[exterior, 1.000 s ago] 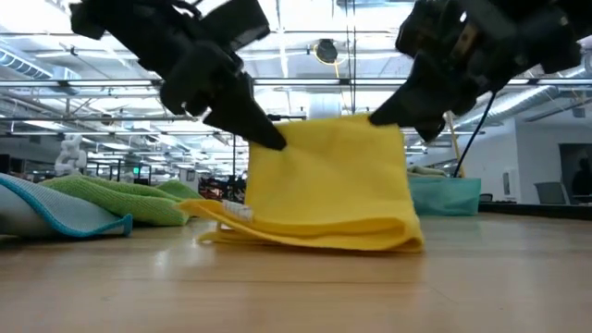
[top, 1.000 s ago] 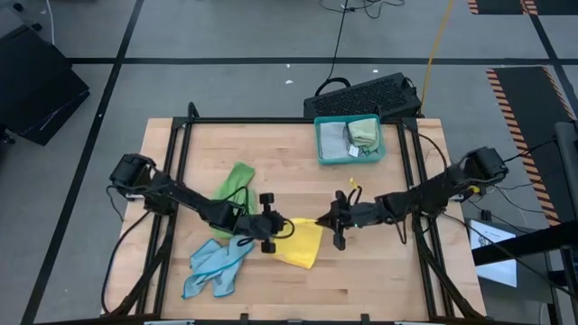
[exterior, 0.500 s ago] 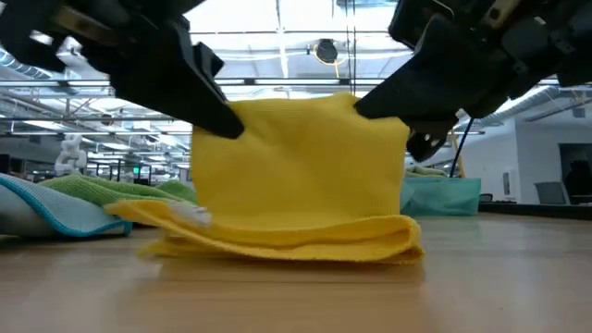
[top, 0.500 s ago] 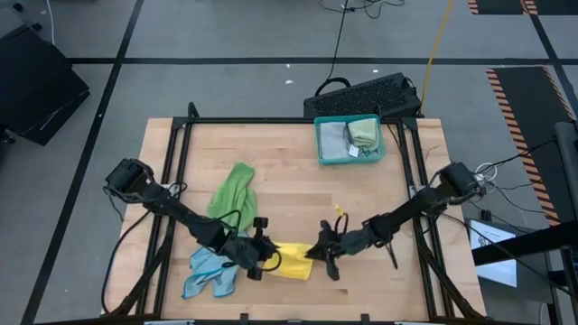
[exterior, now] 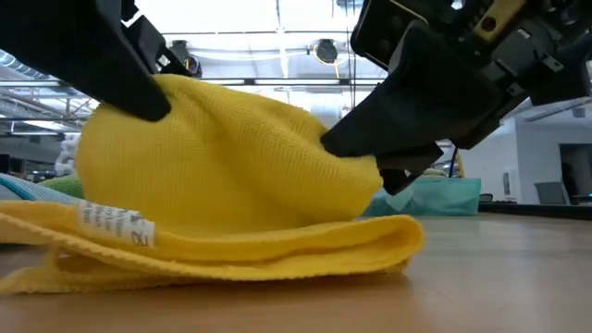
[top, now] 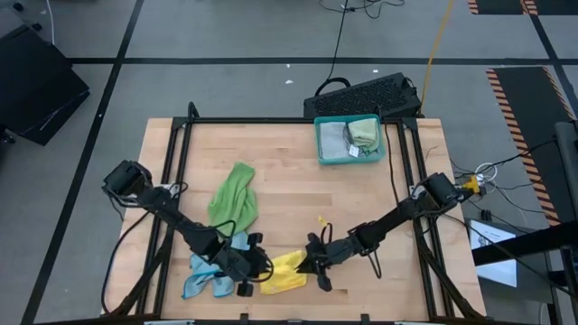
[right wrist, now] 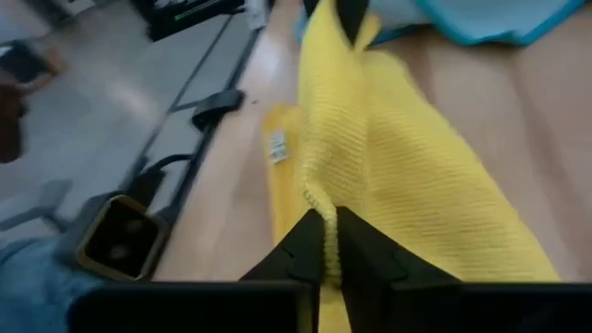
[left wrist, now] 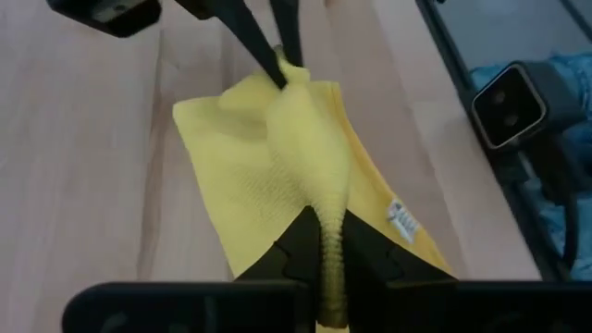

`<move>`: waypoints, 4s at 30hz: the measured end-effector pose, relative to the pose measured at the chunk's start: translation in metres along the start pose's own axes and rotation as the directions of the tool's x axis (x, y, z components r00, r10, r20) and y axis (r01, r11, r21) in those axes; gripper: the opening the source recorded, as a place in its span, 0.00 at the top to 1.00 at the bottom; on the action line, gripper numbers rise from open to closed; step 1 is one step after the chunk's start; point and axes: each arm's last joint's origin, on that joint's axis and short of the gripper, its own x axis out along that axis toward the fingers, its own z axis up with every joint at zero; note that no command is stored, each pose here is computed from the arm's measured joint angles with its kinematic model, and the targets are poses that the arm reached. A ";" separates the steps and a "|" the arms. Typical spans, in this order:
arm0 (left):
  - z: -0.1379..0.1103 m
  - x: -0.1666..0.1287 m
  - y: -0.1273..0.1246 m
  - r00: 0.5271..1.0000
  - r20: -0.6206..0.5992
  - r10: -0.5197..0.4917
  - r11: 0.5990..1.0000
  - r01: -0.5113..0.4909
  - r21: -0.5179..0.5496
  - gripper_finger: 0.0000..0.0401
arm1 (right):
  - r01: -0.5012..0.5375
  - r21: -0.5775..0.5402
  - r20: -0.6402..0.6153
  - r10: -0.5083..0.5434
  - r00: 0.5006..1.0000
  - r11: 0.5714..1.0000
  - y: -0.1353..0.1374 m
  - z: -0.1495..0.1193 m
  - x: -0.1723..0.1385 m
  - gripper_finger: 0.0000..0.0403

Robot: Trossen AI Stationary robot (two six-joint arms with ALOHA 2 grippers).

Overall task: Fold microfiber towels
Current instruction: Fold the yellow microfiber cloth, then put the folded yellow microfiber cloth into the bin

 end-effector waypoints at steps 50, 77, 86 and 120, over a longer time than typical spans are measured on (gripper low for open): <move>-0.031 0.050 0.003 0.992 -0.109 -0.065 0.826 -0.008 -0.563 0.25 | 0.013 -0.218 -0.141 -0.045 0.989 0.976 0.010 0.015 -0.029 0.58; 0.004 0.034 0.033 0.971 0.022 0.239 0.971 -0.240 0.020 0.97 | 0.279 0.015 -0.001 -0.279 0.960 0.960 -0.020 0.032 -0.029 0.37; 0.002 0.028 0.029 0.940 0.043 0.339 0.923 -0.341 0.180 0.98 | 0.227 0.081 -0.089 -0.220 0.972 0.971 -0.053 0.042 -0.030 0.28; 0.061 -0.057 0.053 0.792 0.273 0.545 0.832 -0.551 -0.064 0.41 | 0.558 -0.182 -0.010 -0.569 0.822 0.810 -0.051 0.111 -0.169 0.98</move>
